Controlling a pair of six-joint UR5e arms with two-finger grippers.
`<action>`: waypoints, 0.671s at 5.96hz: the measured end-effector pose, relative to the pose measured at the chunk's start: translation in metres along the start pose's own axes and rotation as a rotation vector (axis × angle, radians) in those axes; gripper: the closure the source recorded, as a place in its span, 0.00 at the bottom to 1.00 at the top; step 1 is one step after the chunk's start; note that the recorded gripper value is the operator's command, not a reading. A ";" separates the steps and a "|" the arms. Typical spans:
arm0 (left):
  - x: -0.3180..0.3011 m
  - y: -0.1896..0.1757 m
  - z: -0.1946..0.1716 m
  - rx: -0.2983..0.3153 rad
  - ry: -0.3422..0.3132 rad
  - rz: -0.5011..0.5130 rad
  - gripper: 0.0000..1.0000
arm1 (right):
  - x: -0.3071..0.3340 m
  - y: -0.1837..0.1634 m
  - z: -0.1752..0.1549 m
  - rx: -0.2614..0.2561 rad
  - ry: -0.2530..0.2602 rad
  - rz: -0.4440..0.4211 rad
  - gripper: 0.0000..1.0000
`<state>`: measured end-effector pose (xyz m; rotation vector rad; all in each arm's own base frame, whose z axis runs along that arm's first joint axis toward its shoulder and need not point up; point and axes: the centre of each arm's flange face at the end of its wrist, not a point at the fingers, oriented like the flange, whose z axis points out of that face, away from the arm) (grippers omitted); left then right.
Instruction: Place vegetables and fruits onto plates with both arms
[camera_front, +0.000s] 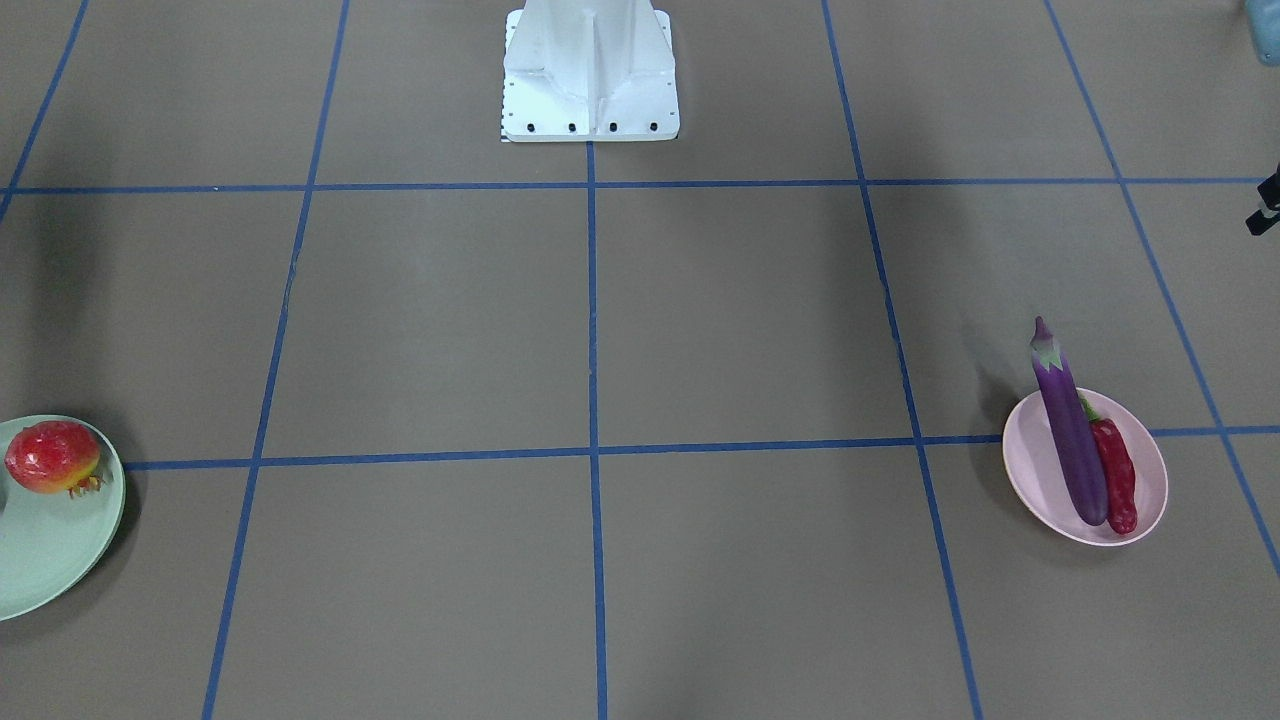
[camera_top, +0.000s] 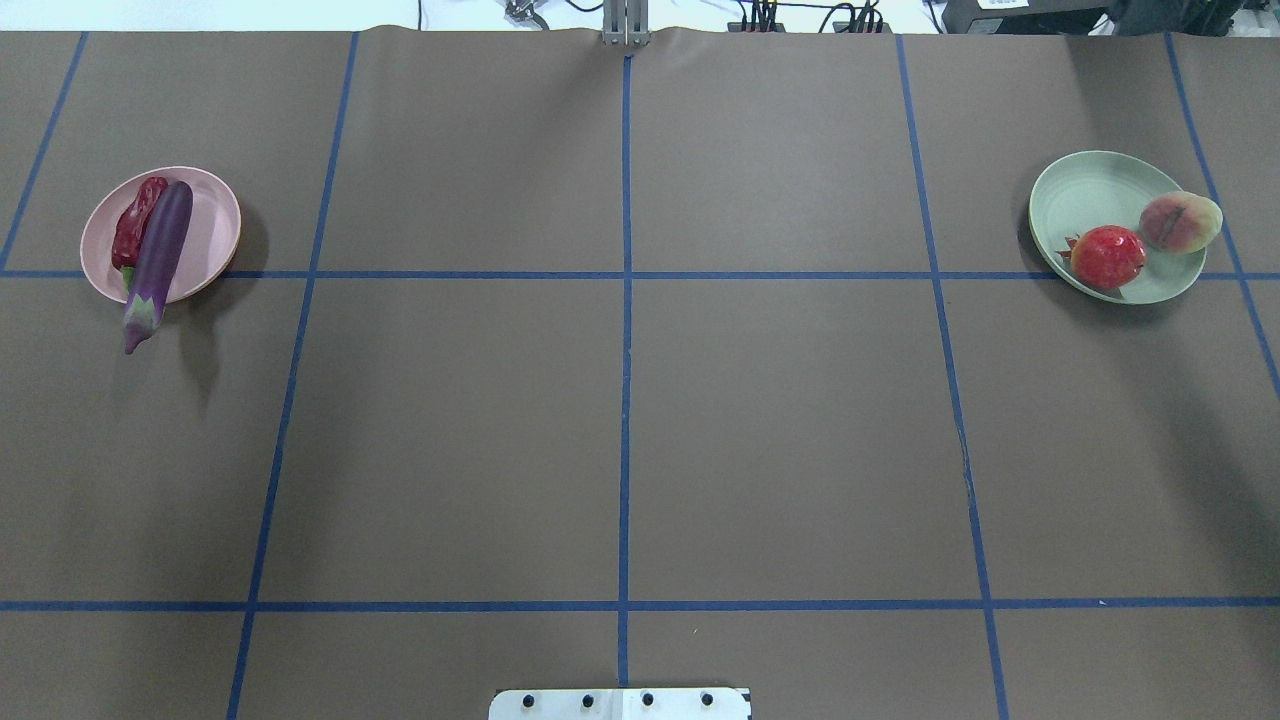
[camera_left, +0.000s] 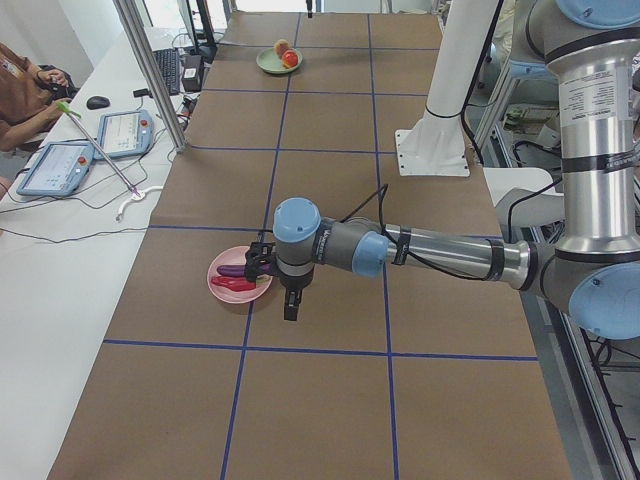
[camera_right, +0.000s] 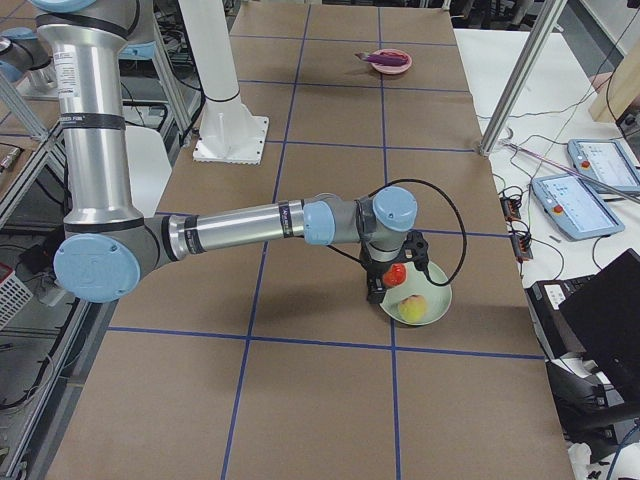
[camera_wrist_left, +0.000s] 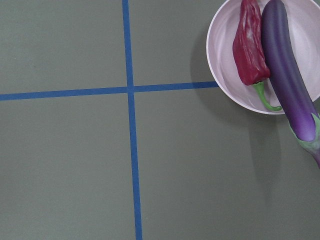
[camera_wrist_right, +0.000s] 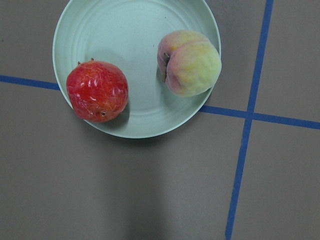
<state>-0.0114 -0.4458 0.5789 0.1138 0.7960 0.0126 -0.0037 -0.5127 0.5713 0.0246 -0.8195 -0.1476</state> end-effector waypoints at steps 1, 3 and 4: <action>0.001 -0.001 -0.001 0.003 -0.004 -0.015 0.00 | 0.000 -0.001 0.000 0.001 0.000 -0.001 0.00; -0.002 0.000 0.000 0.003 -0.014 -0.025 0.00 | 0.000 0.000 0.001 -0.001 -0.001 0.001 0.00; -0.003 -0.001 0.000 0.006 -0.024 -0.024 0.00 | 0.001 0.000 0.001 -0.001 -0.002 0.002 0.00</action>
